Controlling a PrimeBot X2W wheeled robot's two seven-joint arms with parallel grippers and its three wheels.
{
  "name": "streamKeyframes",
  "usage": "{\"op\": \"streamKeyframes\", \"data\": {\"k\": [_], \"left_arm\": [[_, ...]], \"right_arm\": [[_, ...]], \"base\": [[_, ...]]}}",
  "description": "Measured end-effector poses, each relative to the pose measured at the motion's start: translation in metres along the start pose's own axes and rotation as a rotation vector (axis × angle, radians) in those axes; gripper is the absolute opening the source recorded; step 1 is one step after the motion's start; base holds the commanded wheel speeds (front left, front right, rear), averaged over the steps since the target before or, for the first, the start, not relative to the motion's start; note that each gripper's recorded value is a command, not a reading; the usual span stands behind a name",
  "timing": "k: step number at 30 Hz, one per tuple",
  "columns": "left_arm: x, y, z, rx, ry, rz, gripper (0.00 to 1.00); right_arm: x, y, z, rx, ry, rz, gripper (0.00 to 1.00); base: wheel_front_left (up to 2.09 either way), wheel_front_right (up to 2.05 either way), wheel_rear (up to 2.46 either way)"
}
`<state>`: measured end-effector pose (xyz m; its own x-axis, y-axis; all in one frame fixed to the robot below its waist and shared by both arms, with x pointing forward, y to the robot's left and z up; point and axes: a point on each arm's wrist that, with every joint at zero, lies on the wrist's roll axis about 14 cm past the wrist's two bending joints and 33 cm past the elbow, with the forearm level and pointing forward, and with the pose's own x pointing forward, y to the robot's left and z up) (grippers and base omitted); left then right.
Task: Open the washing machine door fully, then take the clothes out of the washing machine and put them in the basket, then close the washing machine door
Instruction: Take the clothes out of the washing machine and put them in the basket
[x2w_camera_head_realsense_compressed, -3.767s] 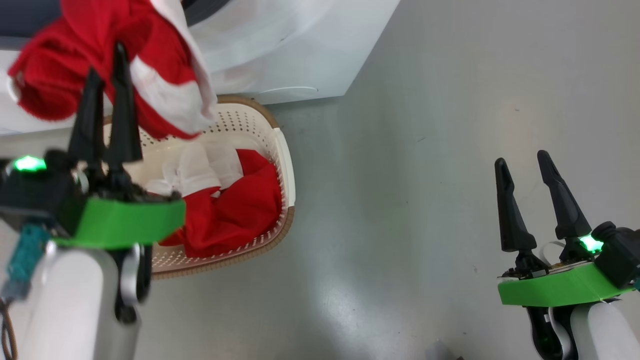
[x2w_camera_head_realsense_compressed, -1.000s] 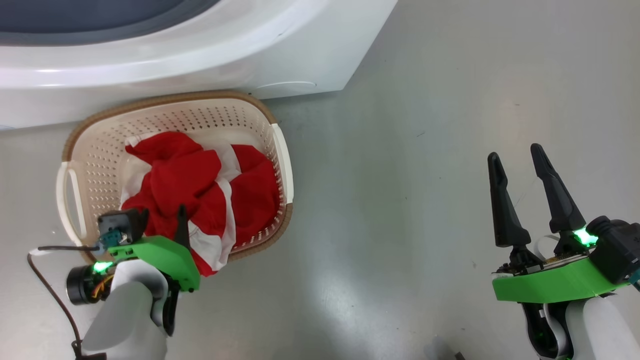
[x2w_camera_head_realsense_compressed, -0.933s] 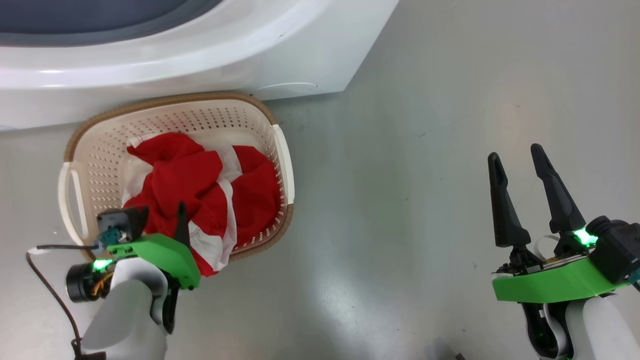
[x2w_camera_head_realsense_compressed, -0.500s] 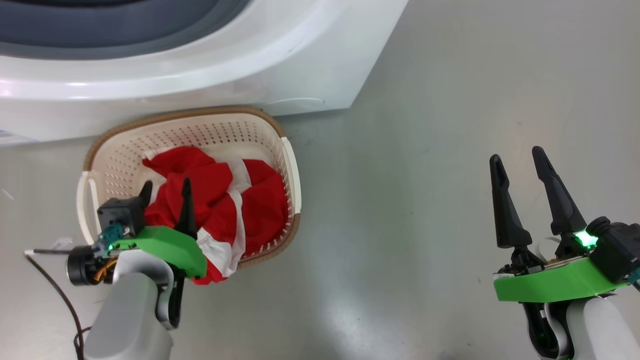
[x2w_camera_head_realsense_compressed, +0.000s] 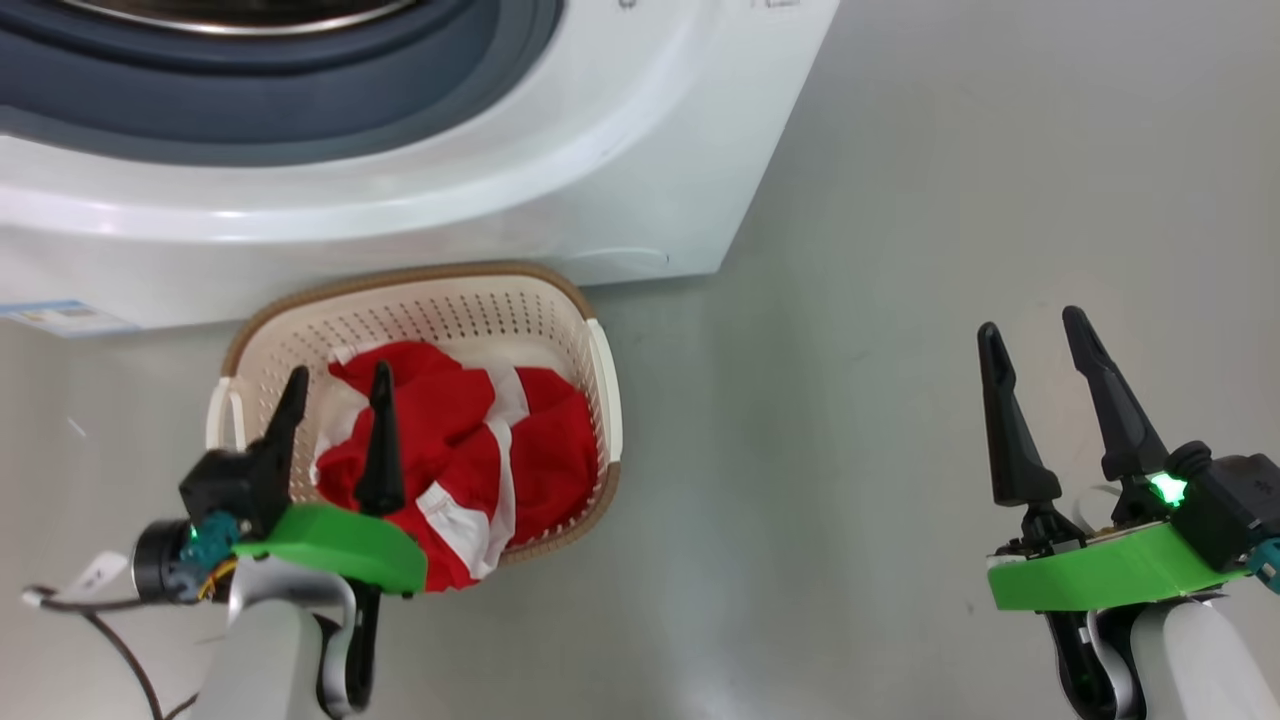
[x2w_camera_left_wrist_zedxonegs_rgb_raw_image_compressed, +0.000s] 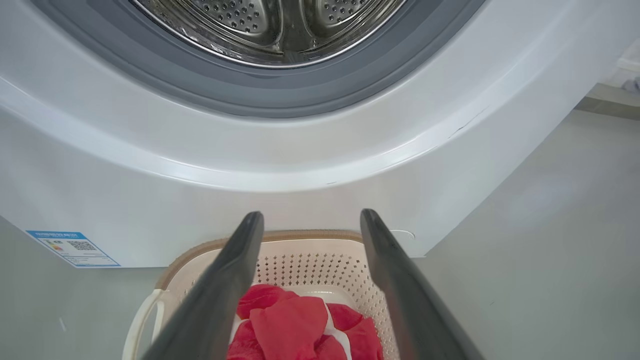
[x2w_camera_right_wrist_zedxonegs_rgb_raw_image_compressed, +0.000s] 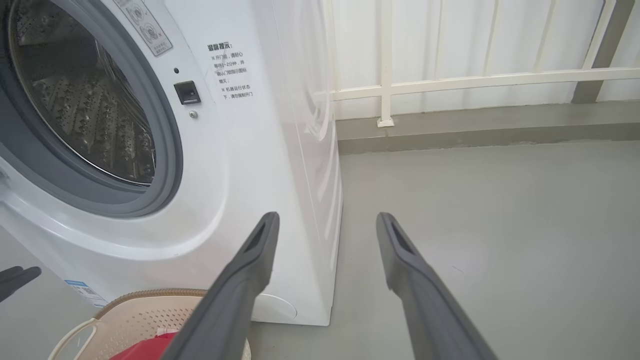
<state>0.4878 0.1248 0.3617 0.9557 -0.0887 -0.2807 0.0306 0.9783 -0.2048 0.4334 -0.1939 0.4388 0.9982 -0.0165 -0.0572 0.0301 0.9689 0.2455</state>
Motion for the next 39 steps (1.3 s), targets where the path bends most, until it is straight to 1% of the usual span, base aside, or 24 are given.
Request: {"op": "streamKeyframes", "data": {"k": [4, 7, 10, 14, 24, 33, 39], "left_arm": [[-0.012, -0.006, 0.017, -0.002, -0.051, -0.025, 1.0], [-0.019, -0.02, 0.045, -0.008, -0.135, -0.074, 1.0], [-0.029, -0.023, 0.071, -0.012, -0.215, -0.086, 1.0], [-0.045, -0.026, 0.09, -0.015, -0.278, -0.093, 1.0], [-0.079, -0.025, 0.106, -0.013, -0.33, -0.083, 1.0], [-0.107, -0.017, 0.12, -0.034, -0.379, -0.039, 1.0], [-0.123, -0.011, 0.118, -0.031, -0.382, -0.01, 1.0]], "right_arm": [[-0.008, 0.0, 0.006, -0.003, -0.008, -0.001, 1.0], [-0.014, 0.0, 0.01, -0.01, -0.014, -0.002, 1.0], [-0.015, 0.002, 0.017, -0.017, -0.033, 0.002, 1.0], [-0.018, 0.004, 0.026, -0.028, -0.055, 0.009, 1.0], [-0.041, 0.0, 0.037, -0.053, -0.075, -0.006, 1.0], [-0.059, -0.001, 0.049, -0.051, -0.105, -0.01, 1.0], [-0.067, 0.001, 0.057, -0.058, -0.126, -0.006, 1.0]], "base": [[0.0, 0.0, 0.0], [0.0, 0.0, 0.0], [0.0, 0.0, 0.0], [0.0, 0.0, 0.0], [0.0, 0.0, 0.0], [0.0, 0.0, 0.0], [0.0, 0.0, 0.0]]}}
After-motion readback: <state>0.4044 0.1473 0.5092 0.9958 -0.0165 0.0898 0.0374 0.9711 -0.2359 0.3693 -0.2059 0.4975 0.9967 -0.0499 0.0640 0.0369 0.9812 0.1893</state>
